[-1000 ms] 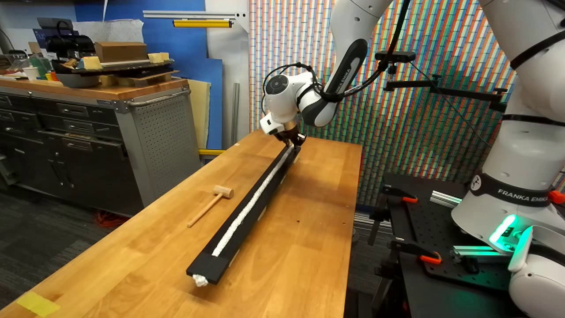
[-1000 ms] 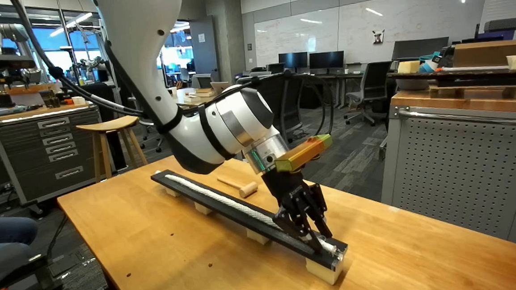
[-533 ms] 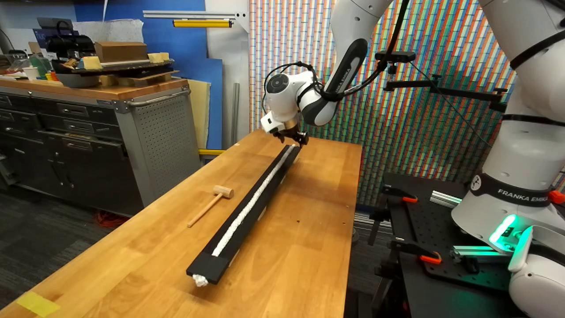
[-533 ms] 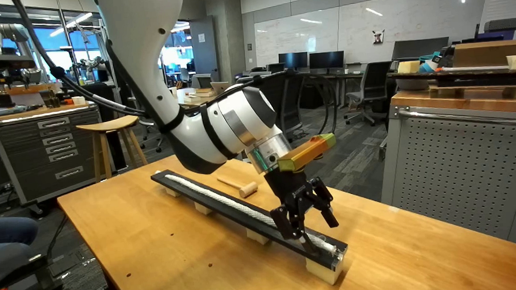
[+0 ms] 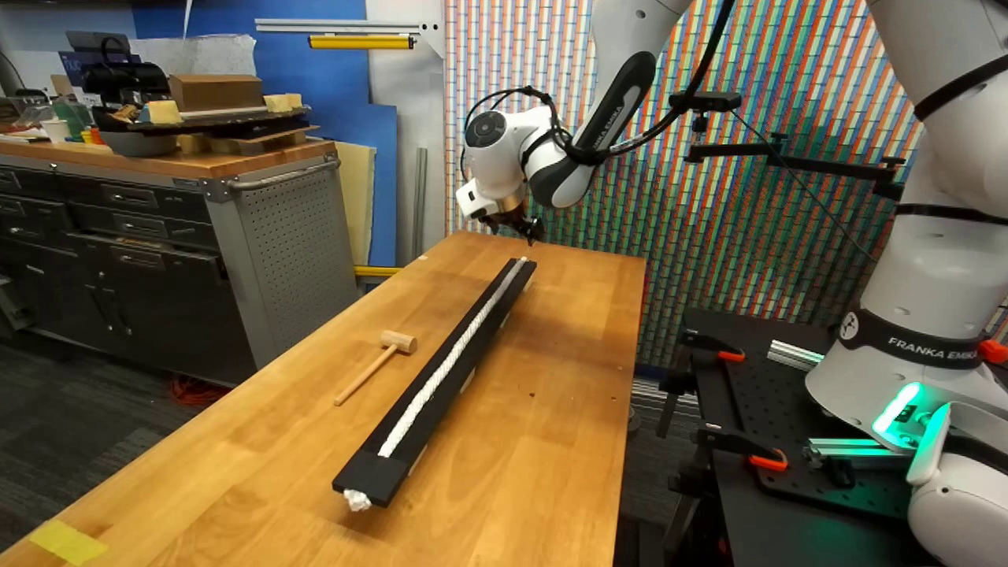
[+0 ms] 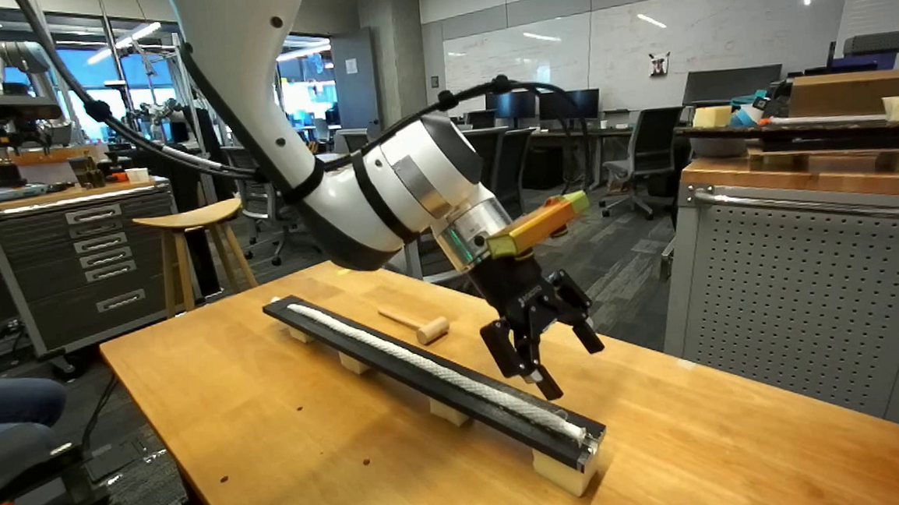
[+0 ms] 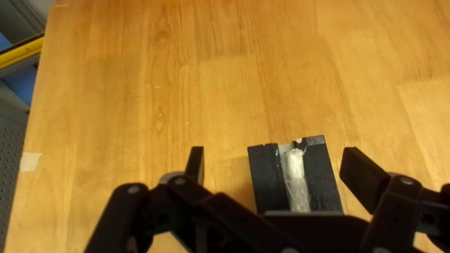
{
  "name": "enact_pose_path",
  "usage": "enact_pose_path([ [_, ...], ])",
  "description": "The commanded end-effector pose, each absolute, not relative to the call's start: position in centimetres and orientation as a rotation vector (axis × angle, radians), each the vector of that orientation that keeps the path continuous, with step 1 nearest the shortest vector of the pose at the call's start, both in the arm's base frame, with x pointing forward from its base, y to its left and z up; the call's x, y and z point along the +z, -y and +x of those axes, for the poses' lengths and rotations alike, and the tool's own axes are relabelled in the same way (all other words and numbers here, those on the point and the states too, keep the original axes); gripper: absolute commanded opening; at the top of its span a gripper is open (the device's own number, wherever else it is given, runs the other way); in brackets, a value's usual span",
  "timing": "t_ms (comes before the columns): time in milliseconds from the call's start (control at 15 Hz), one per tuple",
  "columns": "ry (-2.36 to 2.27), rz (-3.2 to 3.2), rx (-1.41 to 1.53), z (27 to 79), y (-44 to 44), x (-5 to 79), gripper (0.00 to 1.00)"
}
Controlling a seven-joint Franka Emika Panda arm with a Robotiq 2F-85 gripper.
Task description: Put the rope in the hole of the black object
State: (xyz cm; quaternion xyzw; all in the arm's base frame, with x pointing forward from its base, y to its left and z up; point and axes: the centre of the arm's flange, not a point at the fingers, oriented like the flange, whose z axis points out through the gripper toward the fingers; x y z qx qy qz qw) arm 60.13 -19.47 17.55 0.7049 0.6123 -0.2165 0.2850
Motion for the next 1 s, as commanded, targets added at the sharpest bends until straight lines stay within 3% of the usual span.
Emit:
enact_pose_path([
  [0,-1.458,1.895,-0.622,60.6,18.9,23.0,1.00],
  [400,-1.187,2.018,-0.778,59.8,17.6,29.4,1.00],
  [933,-1.004,2.465,-0.916,59.2,16.5,32.0,1.00],
])
